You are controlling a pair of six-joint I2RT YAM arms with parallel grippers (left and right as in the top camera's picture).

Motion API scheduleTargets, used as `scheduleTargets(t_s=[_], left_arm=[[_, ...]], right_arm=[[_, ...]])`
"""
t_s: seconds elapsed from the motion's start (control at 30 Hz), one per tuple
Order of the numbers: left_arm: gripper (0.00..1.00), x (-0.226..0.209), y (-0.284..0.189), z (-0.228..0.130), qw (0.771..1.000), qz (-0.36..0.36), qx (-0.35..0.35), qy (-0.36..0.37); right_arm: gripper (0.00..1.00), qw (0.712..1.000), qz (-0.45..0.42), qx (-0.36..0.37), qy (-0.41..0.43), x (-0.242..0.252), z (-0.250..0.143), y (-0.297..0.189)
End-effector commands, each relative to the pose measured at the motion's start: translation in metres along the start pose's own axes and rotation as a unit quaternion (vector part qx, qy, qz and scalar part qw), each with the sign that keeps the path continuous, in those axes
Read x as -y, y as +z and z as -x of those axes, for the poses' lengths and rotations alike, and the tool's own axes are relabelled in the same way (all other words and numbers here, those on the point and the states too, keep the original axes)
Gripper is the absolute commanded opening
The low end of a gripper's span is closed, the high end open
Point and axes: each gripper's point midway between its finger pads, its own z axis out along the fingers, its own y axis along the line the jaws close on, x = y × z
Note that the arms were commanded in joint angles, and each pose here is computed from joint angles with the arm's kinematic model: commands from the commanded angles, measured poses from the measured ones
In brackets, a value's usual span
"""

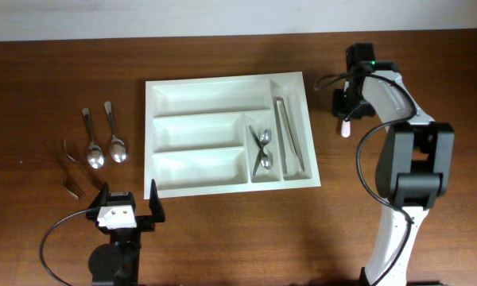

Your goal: Pack container

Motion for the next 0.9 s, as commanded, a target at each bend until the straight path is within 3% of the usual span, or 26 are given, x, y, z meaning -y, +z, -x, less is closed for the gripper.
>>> scheduleTargets(t_s=[0.0,0.3,0.43,0.6,0.87], left_arm=[[0.99,0.0,0.0,-0.002,1.0,0.0,0.0,0.01],[0.99,0.0,0.0,-0.002,1.0,0.0,0.0,0.01],[0.99,0.0,0.0,-0.002,1.0,0.0,0.0,0.01],[0.99,0.0,0.0,-0.002,1.0,0.0,0.0,0.01],[0.99,0.0,0.0,-0.002,1.0,0.0,0.0,0.01]], right_arm=[[0.04,0.998,0.008,0.065,0.011,0.007,0.021,-0.061],[0.04,0.993,0.083,0.082,-0.01,-0.011,0.01,-0.12],[0.04,0.988,0.13,0.064,-0.059,-0.032,-0.007,-0.134],[0.04,0.967,0.154,0.039,-0.201,-0.072,-0.036,-0.14],[0.04,0.9,0.195,0.017,-0.389,-0.158,-0.091,-0.156]])
